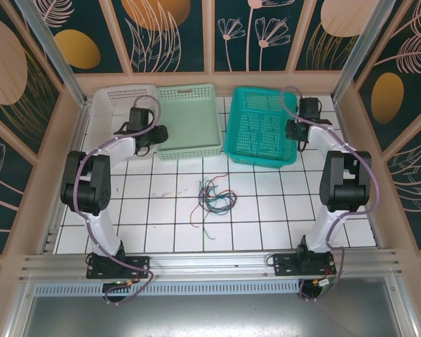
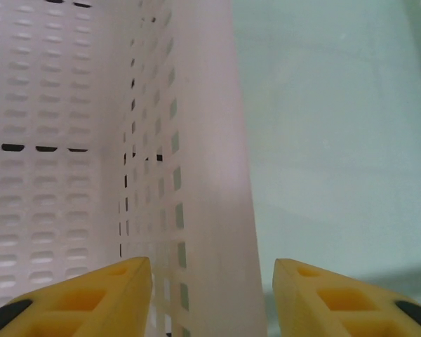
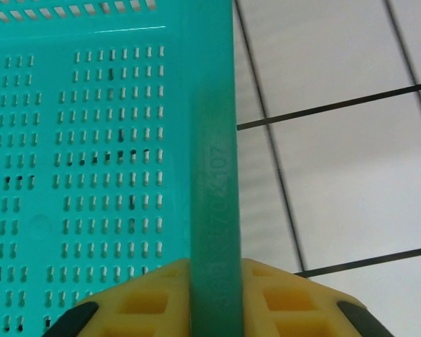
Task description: Untangle the cables
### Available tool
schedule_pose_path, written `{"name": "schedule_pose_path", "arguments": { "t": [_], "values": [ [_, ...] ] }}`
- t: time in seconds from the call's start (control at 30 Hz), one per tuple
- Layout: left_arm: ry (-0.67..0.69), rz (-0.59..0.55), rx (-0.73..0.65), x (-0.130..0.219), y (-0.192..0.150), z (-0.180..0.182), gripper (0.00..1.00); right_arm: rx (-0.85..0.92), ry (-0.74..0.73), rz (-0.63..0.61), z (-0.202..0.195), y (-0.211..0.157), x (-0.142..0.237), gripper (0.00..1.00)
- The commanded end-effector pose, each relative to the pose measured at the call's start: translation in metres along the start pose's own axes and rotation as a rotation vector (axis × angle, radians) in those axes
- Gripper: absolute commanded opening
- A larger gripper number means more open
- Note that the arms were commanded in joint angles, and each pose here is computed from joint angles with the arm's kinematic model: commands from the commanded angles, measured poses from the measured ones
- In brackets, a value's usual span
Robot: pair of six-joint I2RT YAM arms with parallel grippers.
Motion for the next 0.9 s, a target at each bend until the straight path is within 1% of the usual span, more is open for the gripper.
{"name": "schedule_pose_path", "arguments": {
  "t": [0.0,0.13,0.23,0.27,0.3,0.33,0.37,0.4,0.47,0.5,0.53,0.6,0.67,0.73,0.77,0.87],
  "values": [
    [-0.092,0.002,0.000,-0.005,-0.002,-0.038,0.47,0.058,-0.025,-0.074,-0.014,0.026,0.009,0.22],
    [-0.119,0.004,-0.023,-0.011,-0.006,-0.058,0.44,0.139,0.012,-0.109,-0.007,0.037,0.012,0.23],
    [-0.136,0.007,-0.049,-0.013,-0.010,-0.068,0.43,0.180,0.071,-0.116,0.004,0.037,0.012,0.23],
    [-0.139,0.008,-0.062,-0.013,-0.012,-0.070,0.42,0.188,0.082,-0.116,0.005,0.037,0.011,0.24],
    [-0.137,0.009,-0.071,-0.012,-0.013,-0.071,0.43,0.190,0.083,-0.119,0.006,0.037,0.012,0.28],
    [-0.131,0.011,-0.069,-0.012,-0.014,-0.070,0.46,0.182,0.075,-0.125,0.005,0.039,0.014,0.36],
    [-0.119,0.010,-0.065,-0.010,-0.014,-0.068,0.54,0.168,0.069,-0.133,0.005,0.042,0.019,0.47],
    [-0.113,0.010,-0.058,-0.008,-0.013,-0.067,0.56,0.159,0.068,-0.145,0.005,0.045,0.023,0.55],
    [-0.122,-0.011,-0.042,0.000,-0.007,-0.069,0.57,0.139,0.063,-0.188,0.006,0.054,0.039,0.65],
    [-0.124,-0.023,-0.032,0.005,-0.004,-0.071,0.62,0.131,0.062,-0.207,0.006,0.057,0.048,0.69],
    [-0.116,-0.035,-0.021,0.009,0.000,-0.070,0.71,0.126,0.069,-0.231,0.008,0.062,0.058,0.70],
    [-0.102,-0.062,-0.005,0.019,0.008,-0.069,0.79,0.119,0.089,-0.266,0.014,0.067,0.080,0.72],
    [-0.083,-0.094,-0.002,0.032,0.016,-0.069,0.98,0.114,0.132,-0.284,0.024,0.066,0.102,0.73],
    [-0.065,-0.125,-0.022,0.044,0.020,-0.071,0.99,0.116,0.192,-0.279,0.039,0.057,0.121,0.73],
    [-0.065,-0.164,-0.035,0.060,0.025,-0.075,0.99,0.123,0.226,-0.269,0.047,0.048,0.129,0.73],
    [-0.088,-0.197,-0.069,0.080,0.017,-0.082,0.99,0.143,0.347,-0.231,0.076,0.014,0.150,0.71]
  ]
}}
Point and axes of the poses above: each hand's point on the last joint's axis, 136 mm out from that joint toward the fingers, its own x axis back along the fingers, its own z axis along the line the jaws close on, y = z × x, the point moved 1 cm from there along x, back along the fingers, and after that the axes turned 14 degrees about -x, right-handed, at the moved point
